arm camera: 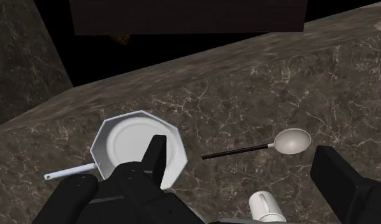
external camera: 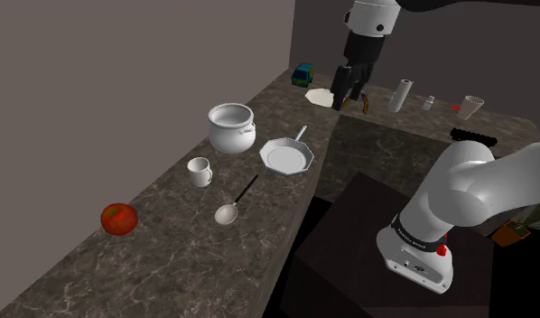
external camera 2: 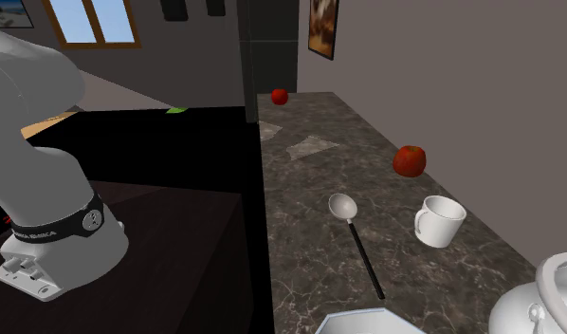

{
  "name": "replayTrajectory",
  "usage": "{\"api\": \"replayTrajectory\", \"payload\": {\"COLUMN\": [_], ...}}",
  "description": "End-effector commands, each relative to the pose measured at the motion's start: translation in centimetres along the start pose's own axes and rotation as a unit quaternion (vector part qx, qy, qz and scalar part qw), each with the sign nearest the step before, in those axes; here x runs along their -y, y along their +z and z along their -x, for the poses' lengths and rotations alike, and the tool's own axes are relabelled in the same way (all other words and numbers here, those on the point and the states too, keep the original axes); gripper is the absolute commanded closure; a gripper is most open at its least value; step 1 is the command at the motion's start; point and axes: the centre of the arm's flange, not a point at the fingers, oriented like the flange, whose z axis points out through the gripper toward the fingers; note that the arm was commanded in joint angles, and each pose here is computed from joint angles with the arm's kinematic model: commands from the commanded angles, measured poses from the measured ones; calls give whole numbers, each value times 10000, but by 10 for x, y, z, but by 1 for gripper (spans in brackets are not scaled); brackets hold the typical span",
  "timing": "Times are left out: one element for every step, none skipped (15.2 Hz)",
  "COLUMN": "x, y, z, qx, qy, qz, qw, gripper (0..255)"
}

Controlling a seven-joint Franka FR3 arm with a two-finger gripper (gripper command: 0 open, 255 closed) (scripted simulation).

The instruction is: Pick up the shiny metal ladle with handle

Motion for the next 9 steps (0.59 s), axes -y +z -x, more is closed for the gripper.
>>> {"api": "replayTrajectory", "payload": {"x": [0,7,13,20,27,33,39,45,52], "y": [0,11,22,34,45,56,67,78,89], "z": [0,-2,-4,-6,-8,-11,-14,-17,-20], "qx": [0,-25,-49,-74,-98,-123,-147,-171,-196], "qy": [0,155,309,464,618,773,927,1081,1234], "qz": [0,4,8,13,17,21,25,29,34], "qw": [10000,9999,9995,9989,9980,9969,9956,9940,9922], "gripper": [0,0,0,0,0,0,0,0,0]}}
